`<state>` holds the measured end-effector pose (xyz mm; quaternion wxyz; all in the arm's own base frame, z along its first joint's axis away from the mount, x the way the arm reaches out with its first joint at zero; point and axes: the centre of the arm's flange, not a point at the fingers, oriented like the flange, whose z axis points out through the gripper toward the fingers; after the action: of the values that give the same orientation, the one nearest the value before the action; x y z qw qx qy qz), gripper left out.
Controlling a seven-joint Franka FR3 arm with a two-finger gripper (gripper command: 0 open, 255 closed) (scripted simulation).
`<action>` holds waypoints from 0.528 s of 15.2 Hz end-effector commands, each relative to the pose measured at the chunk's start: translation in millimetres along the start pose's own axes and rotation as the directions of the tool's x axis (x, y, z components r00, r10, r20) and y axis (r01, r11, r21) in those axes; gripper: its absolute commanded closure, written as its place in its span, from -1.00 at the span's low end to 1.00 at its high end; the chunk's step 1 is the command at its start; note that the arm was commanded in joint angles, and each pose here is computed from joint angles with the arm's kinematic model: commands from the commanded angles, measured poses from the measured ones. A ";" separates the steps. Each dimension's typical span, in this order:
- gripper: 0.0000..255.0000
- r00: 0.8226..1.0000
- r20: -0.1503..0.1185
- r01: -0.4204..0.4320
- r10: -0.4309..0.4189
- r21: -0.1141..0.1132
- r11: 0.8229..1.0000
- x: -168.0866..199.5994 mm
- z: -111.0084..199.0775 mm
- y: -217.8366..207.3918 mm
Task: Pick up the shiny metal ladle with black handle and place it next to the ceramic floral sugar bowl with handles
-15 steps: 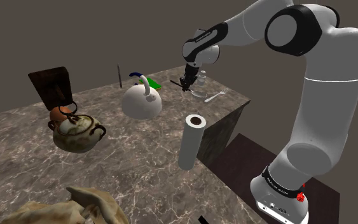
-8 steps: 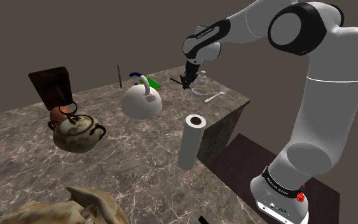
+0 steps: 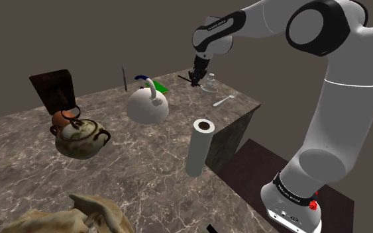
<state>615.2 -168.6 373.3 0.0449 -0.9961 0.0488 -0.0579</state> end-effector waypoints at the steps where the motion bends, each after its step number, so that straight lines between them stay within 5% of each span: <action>1: 1.00 1.000 0.000 0.000 0.000 0.000 1.000 1.8 -10.5 -1.4; 8: 1.00 1.000 0.000 0.000 0.000 0.000 1.000 5.9 -47.1 -4.9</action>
<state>614.6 -168.5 414.7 0.0449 -0.9961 0.0488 -0.0578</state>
